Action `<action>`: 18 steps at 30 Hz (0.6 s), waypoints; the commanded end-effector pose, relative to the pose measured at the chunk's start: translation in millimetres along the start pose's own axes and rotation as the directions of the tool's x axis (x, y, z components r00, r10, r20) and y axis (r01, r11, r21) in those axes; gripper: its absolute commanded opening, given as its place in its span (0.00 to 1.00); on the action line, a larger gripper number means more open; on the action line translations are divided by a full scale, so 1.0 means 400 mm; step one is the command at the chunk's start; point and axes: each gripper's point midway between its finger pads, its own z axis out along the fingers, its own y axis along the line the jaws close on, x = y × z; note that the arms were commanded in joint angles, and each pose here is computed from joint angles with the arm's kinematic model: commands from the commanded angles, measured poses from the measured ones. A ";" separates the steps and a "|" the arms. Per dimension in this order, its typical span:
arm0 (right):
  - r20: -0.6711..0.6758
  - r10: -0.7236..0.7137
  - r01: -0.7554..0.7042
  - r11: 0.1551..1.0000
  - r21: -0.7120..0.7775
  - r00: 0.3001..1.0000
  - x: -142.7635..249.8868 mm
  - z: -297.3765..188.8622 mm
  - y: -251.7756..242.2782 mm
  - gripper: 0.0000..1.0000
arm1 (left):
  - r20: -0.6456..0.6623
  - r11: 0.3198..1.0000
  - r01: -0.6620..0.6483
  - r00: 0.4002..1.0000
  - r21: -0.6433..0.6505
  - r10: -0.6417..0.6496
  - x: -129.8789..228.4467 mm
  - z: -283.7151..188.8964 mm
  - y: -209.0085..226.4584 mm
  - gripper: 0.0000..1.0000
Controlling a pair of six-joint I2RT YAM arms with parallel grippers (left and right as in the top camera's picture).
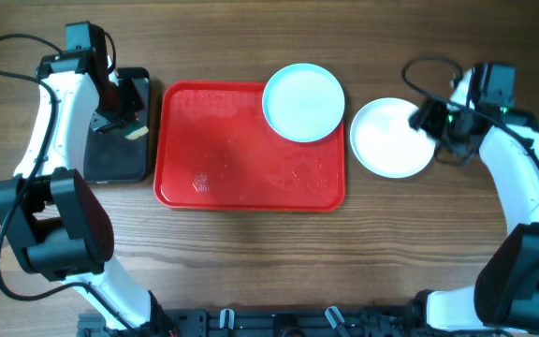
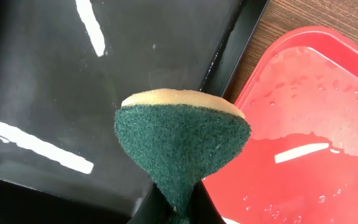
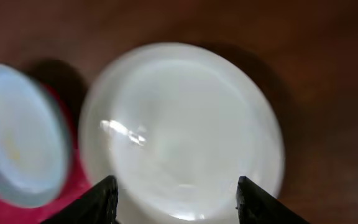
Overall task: Clean dirty plates on tray and stack at the side
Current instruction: 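Move the right gripper to the pale blue plate's rim and grasp it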
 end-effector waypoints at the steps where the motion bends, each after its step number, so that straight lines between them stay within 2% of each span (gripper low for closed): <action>1: 0.063 -0.120 0.129 0.978 -0.166 0.991 -0.025 -0.034 0.189 0.61 | -0.009 1.000 0.016 1.000 -0.017 -0.016 0.003 0.014 0.010 0.04; 4: 0.096 -0.143 0.157 0.974 -0.162 0.985 -0.013 -0.009 0.263 0.61 | -0.009 1.000 0.016 1.000 -0.017 -0.016 0.003 0.014 0.010 0.04; 8: 0.073 -0.172 0.182 0.972 -0.151 0.982 0.026 0.064 0.335 0.60 | -0.009 1.000 0.016 1.000 -0.017 -0.016 0.003 0.014 0.010 0.04; 14: 0.019 -0.235 0.236 0.968 -0.081 0.972 0.023 0.194 0.357 0.55 | -0.009 1.000 0.016 1.000 -0.017 -0.016 0.003 0.014 0.010 0.04; 18: -0.018 -0.268 0.266 0.962 -0.061 0.963 0.034 0.244 0.345 0.46 | -0.009 1.000 0.016 1.000 -0.017 -0.016 0.003 0.014 0.010 0.04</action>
